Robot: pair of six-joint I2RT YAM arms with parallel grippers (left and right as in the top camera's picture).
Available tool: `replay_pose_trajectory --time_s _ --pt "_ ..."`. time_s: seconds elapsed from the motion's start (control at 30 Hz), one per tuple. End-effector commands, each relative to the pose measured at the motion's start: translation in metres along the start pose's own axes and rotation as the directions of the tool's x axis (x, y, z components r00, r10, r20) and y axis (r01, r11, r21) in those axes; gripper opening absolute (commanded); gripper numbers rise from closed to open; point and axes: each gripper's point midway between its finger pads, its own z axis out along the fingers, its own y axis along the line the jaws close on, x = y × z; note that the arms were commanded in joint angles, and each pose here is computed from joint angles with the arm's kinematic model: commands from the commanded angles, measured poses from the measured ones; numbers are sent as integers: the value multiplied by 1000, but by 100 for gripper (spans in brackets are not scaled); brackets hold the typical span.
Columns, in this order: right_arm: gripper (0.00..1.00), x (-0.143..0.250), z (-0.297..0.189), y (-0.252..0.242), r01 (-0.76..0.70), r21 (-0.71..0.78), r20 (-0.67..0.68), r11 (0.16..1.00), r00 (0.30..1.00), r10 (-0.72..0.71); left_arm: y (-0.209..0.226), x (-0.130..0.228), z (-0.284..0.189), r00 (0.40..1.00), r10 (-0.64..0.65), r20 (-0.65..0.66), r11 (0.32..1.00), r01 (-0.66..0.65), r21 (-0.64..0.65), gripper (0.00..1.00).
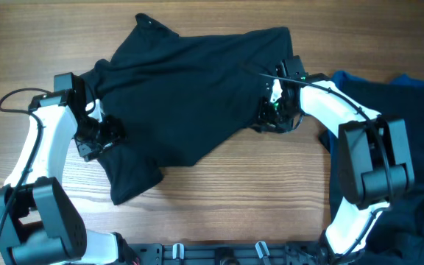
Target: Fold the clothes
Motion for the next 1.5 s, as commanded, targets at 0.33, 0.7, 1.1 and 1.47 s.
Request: replay_pose_trajectory --time_s 0.33,0.7,1.1,1.47 --pt "45 10 4 -4 100 -1 -44 995 994 -100 -5 -3 -4 1000 5 8 1000 -5 14 72" --pt "47 1 11 -13 282 169 4 944 958 -287 -5 -3 -4 1000 5 8 1000 -5 14 72" --pt "4 -10 0 -35 174 325 71 930 976 -207 -4 1 -4 1000 1 -8 1000 -1 10 72" --pt "4 73 -124 -35 149 398 26 905 985 -173 4 1 -4 1000 1 -3 999 -1 -33 72"
